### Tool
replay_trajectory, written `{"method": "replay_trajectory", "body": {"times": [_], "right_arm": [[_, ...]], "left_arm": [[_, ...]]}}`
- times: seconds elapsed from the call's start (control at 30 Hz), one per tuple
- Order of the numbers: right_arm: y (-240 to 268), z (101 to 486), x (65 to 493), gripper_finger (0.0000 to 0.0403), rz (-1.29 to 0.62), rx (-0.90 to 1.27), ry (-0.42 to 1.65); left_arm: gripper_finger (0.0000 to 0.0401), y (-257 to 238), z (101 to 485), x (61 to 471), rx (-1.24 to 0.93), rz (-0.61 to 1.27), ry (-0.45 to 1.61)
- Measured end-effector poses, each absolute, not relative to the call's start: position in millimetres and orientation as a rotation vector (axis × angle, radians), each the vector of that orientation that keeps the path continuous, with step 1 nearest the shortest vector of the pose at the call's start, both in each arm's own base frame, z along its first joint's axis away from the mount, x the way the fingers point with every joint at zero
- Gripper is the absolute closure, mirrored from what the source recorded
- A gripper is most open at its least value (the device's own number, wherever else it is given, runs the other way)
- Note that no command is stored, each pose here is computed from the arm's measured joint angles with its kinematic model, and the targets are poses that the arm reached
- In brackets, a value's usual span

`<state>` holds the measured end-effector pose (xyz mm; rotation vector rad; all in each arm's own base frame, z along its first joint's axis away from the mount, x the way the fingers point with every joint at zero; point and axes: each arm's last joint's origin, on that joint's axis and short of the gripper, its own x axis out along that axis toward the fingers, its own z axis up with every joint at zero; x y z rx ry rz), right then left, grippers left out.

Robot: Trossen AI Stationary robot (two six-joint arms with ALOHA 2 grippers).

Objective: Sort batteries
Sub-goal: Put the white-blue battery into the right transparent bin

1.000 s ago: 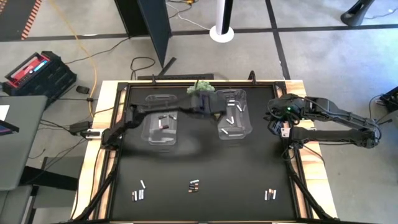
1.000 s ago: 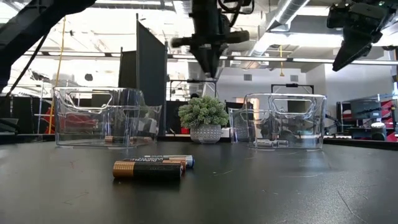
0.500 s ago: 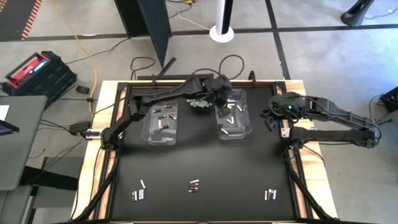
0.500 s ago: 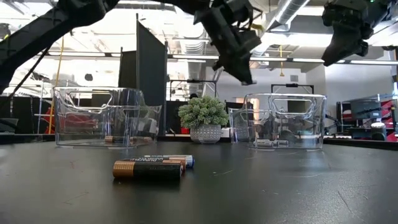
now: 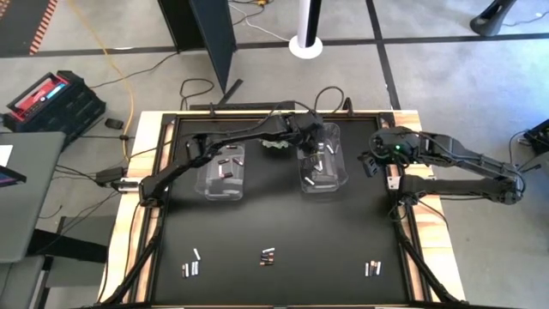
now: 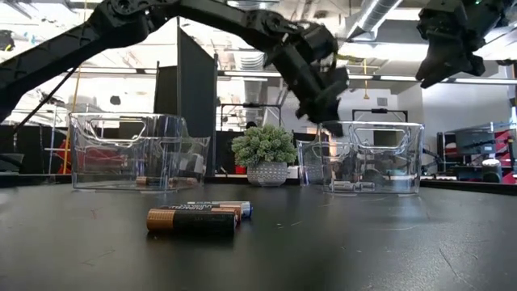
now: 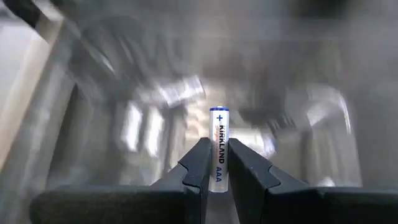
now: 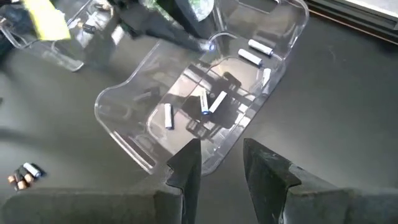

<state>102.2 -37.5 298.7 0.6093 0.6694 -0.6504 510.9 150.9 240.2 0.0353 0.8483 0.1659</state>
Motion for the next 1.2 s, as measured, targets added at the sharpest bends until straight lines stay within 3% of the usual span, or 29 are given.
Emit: {"method": "replay_trajectory", "body": {"times": [0.53, 0.9, 1.2], "right_arm": [[-41.2, 294.6, 110.5, 0.0266, -0.679, 0.636, 0.703], [-41.9, 293.5, 112.6, 0.0266, -0.682, 0.636, 0.714], [-41.9, 293.4, 112.7, 0.0266, -0.682, 0.637, 0.715]], "left_arm": [[0.0356, 152.4, 183.5, 520.7, -0.014, 0.116, 0.966], [0.0353, 152.7, 185.9, 521.1, -0.016, 0.128, 0.953], [0.0308, 152.4, 186.1, 520.6, -0.017, 0.127, 0.957]]}}
